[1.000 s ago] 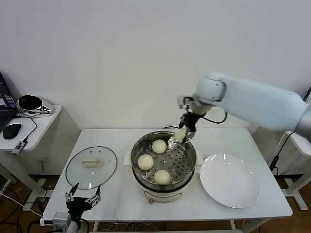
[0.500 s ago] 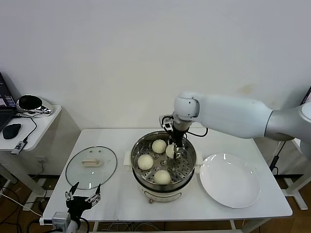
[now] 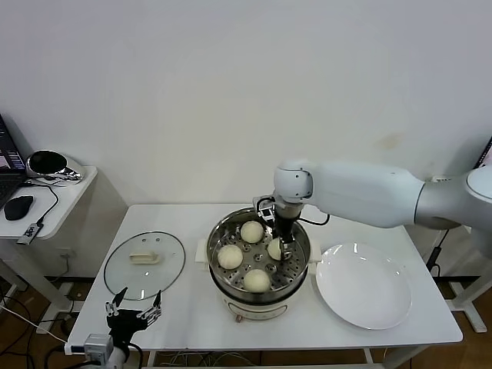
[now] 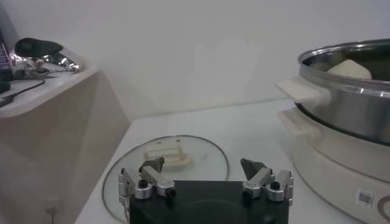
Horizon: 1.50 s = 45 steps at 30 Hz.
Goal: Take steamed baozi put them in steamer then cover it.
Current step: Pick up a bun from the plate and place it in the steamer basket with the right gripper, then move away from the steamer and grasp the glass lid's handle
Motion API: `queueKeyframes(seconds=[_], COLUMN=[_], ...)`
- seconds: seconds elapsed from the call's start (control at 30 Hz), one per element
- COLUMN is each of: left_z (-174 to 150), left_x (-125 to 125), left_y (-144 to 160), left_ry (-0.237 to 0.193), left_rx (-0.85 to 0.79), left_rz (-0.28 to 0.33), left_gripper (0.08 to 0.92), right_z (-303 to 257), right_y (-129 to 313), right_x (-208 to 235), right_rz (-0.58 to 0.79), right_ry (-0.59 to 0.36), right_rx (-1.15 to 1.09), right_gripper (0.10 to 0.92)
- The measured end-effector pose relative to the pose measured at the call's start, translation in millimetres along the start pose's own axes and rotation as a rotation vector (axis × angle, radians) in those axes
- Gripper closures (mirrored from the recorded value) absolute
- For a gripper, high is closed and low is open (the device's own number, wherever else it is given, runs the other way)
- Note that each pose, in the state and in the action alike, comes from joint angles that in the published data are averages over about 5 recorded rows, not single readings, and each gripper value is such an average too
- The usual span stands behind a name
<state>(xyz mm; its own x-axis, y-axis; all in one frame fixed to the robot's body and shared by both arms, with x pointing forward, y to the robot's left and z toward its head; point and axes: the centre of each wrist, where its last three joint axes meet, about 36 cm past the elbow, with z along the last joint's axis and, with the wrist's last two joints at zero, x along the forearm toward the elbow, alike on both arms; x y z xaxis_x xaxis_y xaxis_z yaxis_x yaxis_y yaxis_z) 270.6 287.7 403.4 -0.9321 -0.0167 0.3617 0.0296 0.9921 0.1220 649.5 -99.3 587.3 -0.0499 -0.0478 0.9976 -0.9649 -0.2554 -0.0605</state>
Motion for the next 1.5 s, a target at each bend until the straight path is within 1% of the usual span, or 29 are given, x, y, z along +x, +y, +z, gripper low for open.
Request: queueKeyframes(seconds=[0.07, 0.13, 0.2, 0.27, 0.33, 0.5, 0.63, 0.77, 0.97, 1.1, 1.2, 1.33, 1.5], left_z=[1.0, 2.1, 2.6, 2.2, 1.3, 0.6, 0.8, 1.8, 2.9, 1.0, -0.9, -1.0, 0.7], left_x=[-1.0, -1.8, -2.6, -3.5, -4.5, -9.8, -15.5, -21.4, -30.7, -36.2, -38.4, -42.3, -50.3], left_y=[-0.8, -1.2, -1.4, -1.7, -2.0, -2.9, -3.2, -4.5, -9.0, -14.8, -17.6, -17.5, -16.1], left_ry=[0.000, -0.002, -0.012, -0.031, -0.054, -0.113, -0.154, -0.170, -0.165, -0.165, -0.163, -0.152, -0.141], left_rx=[0.003, 0.003, 0.003, 0.002, -0.001, -0.010, -0.007, 0.010, 0.010, 0.004, -0.014, -0.041, -0.078], left_rz=[0.002, 0.001, -0.002, -0.008, -0.015, -0.037, -0.055, -0.056, -0.037, -0.028, -0.027, -0.040, -0.059], left_gripper=[0.177, 0.177, 0.177, 0.177, 0.177, 0.177, 0.177, 0.177, 0.177, 0.177, 0.177, 0.177, 0.177], right_z=[1.0, 3.0, 5.8, 10.2, 16.3, 36.8, 58.8, 89.0, 141.5, 168.9, 180.3, 184.7, 183.5], right_y=[0.6, 0.8, 1.3, 2.3, 4.2, 13.9, 26.0, 42.1, 72.0, 95.6, 114.0, 136.7, 166.3], right_x=[2.2, 6.3, 12.2, 19.3, 26.6, 42.7, 55.5, 67.3, 78.4, 78.3, 65.9, 38.4, -2.7], right_rz=[0.006, 0.016, 0.028, 0.043, 0.056, 0.094, 0.157, 0.281, 0.541, 0.715, 0.812, 0.901, 1.005], right_ry=[0.000, -0.005, -0.013, -0.025, -0.038, -0.081, -0.156, -0.268, -0.478, -0.617, -0.715, -0.850, -1.057], right_rx=[-0.002, -0.006, -0.012, -0.021, -0.031, -0.065, -0.109, -0.166, -0.313, -0.435, -0.520, -0.624, -0.784], right_gripper=[0.365, 0.315, 0.266, 0.224, 0.206, 0.200, 0.200, 0.200, 0.200, 0.200, 0.200, 0.200, 0.200])
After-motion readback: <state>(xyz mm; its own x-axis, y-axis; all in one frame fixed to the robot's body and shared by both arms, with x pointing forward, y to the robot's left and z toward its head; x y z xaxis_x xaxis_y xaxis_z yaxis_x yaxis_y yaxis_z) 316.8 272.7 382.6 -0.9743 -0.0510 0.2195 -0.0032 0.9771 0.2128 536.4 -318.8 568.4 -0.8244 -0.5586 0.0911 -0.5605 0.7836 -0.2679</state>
